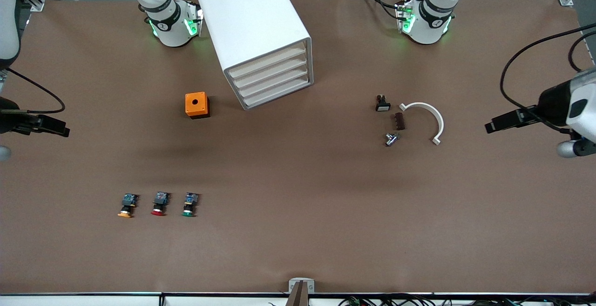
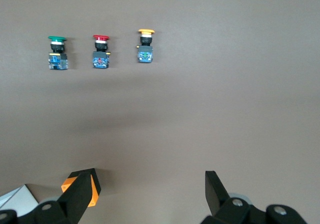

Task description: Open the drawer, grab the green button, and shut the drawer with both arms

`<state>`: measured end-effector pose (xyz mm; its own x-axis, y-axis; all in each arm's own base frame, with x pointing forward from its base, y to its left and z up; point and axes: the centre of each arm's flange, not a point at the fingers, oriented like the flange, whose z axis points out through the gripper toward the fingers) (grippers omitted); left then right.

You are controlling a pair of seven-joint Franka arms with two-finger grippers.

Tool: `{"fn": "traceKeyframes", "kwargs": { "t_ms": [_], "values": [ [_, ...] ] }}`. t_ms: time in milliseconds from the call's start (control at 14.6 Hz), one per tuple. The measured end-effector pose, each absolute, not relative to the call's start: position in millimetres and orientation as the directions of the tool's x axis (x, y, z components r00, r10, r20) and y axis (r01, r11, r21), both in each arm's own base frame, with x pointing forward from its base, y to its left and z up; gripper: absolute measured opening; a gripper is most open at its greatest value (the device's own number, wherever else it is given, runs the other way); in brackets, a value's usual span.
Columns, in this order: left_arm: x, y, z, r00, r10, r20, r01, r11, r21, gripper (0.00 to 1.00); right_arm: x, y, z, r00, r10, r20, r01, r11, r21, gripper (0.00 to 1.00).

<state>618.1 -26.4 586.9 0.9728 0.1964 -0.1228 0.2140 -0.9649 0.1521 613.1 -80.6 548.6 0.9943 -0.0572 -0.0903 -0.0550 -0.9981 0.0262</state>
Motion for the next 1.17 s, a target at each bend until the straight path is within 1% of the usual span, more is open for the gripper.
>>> {"fn": "traceKeyframes", "kwargs": {
  "t_ms": [137, 412, 824, 962, 1168],
  "values": [
    [617.1, -14.3, 588.0, 0.975, 0.192, -0.112, 0.205, -0.972, 0.115, 1.00, 612.6, -83.8, 548.9, 0.994, -0.054, -0.090, -0.052, -0.998, 0.025, 1.00],
    [616.7, -16.4, 585.9, 0.980, 0.169, -0.106, 0.177, -0.982, 0.071, 1.00, 613.2, -80.9, 551.6, 0.995, -0.048, -0.082, -0.046, -0.999, 0.025, 1.00],
    [616.2, -10.2, 581.3, 0.982, 0.151, -0.113, 0.159, -0.985, 0.067, 1.00, 616.4, -79.3, 577.0, 0.999, -0.045, -0.027, -0.045, -0.999, 0.029, 1.00],
    [610.7, -6.0, 579.8, 0.988, 0.101, -0.117, 0.110, -0.992, 0.069, 1.00, 613.2, -81.9, 579.9, 0.998, -0.051, -0.037, -0.050, -0.998, 0.028, 1.00],
    [592.6, -2.9, 592.3, 0.992, 0.082, -0.101, 0.089, -0.993, 0.074, 1.00, 600.0, -82.6, 589.9, 0.996, -0.055, -0.075, -0.054, -0.998, 0.021, 1.00]
  ]
}}
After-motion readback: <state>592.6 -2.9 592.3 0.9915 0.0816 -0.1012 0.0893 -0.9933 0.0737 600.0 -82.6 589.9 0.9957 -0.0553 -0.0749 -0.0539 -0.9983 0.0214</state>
